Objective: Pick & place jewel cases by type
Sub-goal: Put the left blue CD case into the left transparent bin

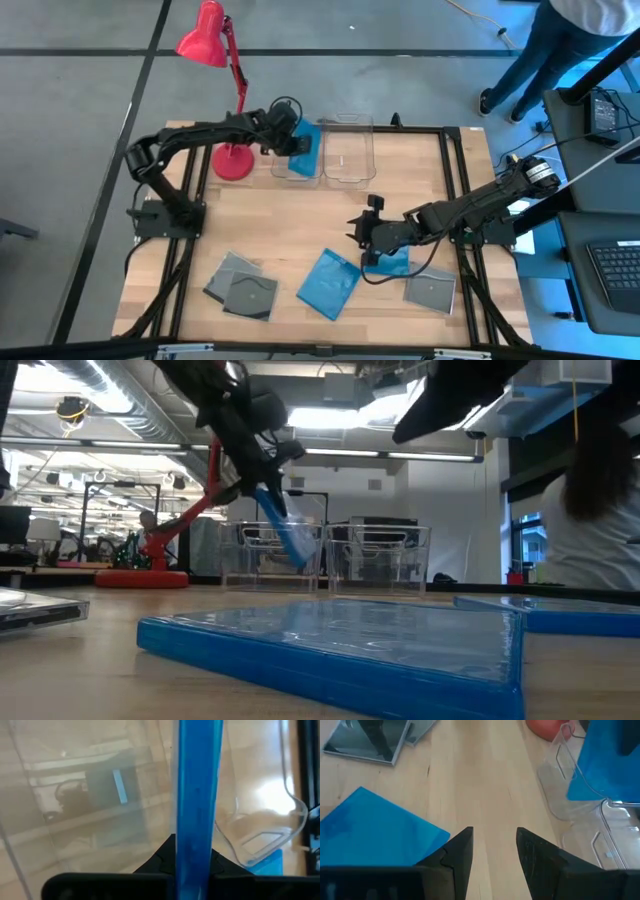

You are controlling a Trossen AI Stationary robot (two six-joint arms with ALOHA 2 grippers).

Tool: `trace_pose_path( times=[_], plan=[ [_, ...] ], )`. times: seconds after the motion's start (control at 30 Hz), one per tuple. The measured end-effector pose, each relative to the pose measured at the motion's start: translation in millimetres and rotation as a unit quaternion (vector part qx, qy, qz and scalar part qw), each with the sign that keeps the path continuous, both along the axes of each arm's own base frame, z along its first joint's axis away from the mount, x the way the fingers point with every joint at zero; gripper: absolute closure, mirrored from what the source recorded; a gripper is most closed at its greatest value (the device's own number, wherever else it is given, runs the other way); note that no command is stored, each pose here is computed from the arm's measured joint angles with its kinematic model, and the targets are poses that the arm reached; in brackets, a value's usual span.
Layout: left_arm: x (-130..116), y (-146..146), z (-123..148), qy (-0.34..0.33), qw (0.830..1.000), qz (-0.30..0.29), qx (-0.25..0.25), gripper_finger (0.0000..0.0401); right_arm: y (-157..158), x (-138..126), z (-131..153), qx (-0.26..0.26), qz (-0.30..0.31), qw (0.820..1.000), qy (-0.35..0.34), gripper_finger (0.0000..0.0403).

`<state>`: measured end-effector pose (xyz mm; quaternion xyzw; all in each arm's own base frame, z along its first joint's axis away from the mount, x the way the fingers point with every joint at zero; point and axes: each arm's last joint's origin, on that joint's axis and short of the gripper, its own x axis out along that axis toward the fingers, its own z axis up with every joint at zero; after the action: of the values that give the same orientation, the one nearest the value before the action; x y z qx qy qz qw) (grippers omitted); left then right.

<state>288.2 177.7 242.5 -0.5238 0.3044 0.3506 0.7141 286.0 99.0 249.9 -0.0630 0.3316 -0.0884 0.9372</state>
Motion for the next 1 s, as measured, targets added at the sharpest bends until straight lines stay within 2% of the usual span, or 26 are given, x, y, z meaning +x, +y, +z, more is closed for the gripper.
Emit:
trace_pose_path(
  times=[0.17, 0.33, 0.5, 0.63, 0.8, 1.0],
  plan=[
    [2.2, 2.2, -6.8, 0.012, 1.000, 0.000, 0.002, 0.0372, 0.3, 0.9, 1.1, 0.003, -0.001, 1.000, -0.007, 0.0248],
    [4.3, 4.0, -6.8, 0.012, 0.999, -0.018, 0.030, 0.0369, 0.4, 0.9, 1.0, 0.006, -0.003, 1.000, -0.007, 0.0248],
    [4.5, 4.7, -6.5, 0.023, 0.998, -0.004, 0.052, 0.0368, 0.4, 0.9, 1.1, 0.013, -0.008, 1.000, -0.010, 0.0248],
    [4.5, 4.6, -6.6, 0.016, 0.999, 0.015, 0.036, 0.0365, 0.5, 1.2, 1.5, 0.014, -0.008, 1.000, -0.012, 0.0248],
    [5.2, 2.7, -6.8, 0.003, 1.000, -0.003, 0.011, 0.0354, 0.8, 2.0, 2.5, 0.016, -0.008, 1.000, -0.018, 0.0248],
    [5.3, 2.4, -6.8, -0.001, 1.000, -0.001, 0.004, 0.0329, 1.1, 2.8, 3.5, 0.018, -0.007, 0.999, -0.025, 0.0248]
  ],
)
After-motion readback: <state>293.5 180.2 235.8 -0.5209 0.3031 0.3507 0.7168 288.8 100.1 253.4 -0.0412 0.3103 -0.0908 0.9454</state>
